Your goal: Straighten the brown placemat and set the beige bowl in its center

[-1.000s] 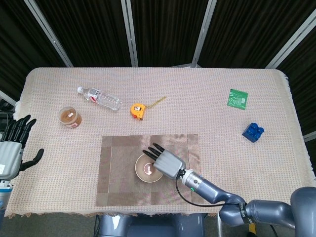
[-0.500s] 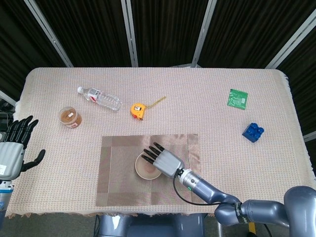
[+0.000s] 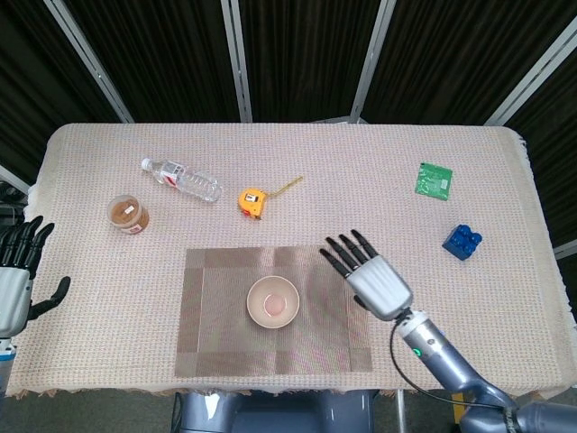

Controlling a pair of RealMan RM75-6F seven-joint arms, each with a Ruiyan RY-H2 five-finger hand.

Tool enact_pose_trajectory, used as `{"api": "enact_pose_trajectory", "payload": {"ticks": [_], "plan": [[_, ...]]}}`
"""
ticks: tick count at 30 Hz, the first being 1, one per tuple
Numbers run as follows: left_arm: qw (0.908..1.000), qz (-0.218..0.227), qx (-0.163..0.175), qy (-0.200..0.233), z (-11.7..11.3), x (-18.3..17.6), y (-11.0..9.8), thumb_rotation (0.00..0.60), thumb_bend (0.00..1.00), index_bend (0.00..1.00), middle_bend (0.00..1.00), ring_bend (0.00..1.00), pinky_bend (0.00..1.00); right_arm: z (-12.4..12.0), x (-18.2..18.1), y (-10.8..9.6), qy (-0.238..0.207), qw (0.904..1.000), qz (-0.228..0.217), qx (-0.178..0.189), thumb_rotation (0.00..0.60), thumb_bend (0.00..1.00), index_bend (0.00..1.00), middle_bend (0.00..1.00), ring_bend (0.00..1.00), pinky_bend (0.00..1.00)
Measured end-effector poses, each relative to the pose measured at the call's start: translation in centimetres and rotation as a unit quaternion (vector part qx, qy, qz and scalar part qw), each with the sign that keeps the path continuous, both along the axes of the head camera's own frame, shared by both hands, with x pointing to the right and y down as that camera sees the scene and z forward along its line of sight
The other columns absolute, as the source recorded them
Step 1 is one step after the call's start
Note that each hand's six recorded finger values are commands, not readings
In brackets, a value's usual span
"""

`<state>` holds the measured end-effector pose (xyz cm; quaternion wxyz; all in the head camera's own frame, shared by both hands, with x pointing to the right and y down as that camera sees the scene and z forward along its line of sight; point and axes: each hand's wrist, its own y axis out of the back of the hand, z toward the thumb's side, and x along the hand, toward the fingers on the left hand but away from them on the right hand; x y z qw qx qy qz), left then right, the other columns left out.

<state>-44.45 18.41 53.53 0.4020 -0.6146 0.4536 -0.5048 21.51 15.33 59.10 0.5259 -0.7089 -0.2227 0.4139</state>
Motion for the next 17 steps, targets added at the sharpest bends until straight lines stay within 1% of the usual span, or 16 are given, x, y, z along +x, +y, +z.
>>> {"api": "enact_pose_trajectory", "payload": {"ticks": [4, 6, 8, 10, 12, 15, 17], "plan": [[1.0000, -0.006, 0.002, -0.006, -0.1, -0.6, 1.0, 0.600, 0.37, 0.00, 0.00, 0.00, 0.00, -2.1, 5.4, -0.4, -0.028, 0.9972, 0.059, 0.035, 0.600, 0.00, 0.00, 0.00, 0.00, 0.00], [0.9999, -0.008, 0.005, -0.009, -0.1, -0.8, 1.4, 0.600, 0.37, 0.00, 0.00, 0.00, 0.00, -2.9, 8.4, -0.5, -0.033, 0.9944, 0.082, 0.058, 0.600, 0.00, 0.00, 0.00, 0.00, 0.00], [0.9999, -0.009, 0.006, -0.011, -0.1, -1.0, 1.7, 0.600, 0.37, 0.00, 0.00, 0.00, 0.00, -3.4, 10.9, -0.3, -0.028, 0.9917, 0.099, 0.077, 0.600, 0.00, 0.00, 0.00, 0.00, 0.00], [0.9999, -0.011, 0.007, -0.011, -0.1, -1.2, 2.1, 0.600, 0.37, 0.00, 0.00, 0.00, 0.00, -3.8, 13.9, 0.4, -0.019, 0.9885, 0.119, 0.092, 0.600, 0.00, 0.00, 0.00, 0.00, 0.00], [0.9998, -0.012, 0.006, -0.011, -0.2, -1.3, 2.4, 0.600, 0.37, 0.00, 0.00, 0.00, 0.00, -4.0, 16.4, 1.6, -0.012, 0.9851, 0.141, 0.098, 0.600, 0.00, 0.00, 0.00, 0.00, 0.00], [0.9999, -0.011, 0.006, -0.011, -0.1, -1.4, 2.5, 0.600, 0.37, 0.00, 0.00, 0.00, 0.00, -4.1, 18.7, 3.2, -0.001, 0.9811, 0.165, 0.101, 0.600, 0.00, 0.00, 0.00, 0.00, 0.00], [0.9999, -0.010, 0.004, -0.010, -0.1, -1.5, 2.6, 0.600, 0.37, 0.00, 0.00, 0.00, 0.00, -4.1, 19.4, 4.0, 0.005, 0.9793, 0.174, 0.103, 0.600, 0.00, 0.00, 0.00, 0.00, 0.00]]}}
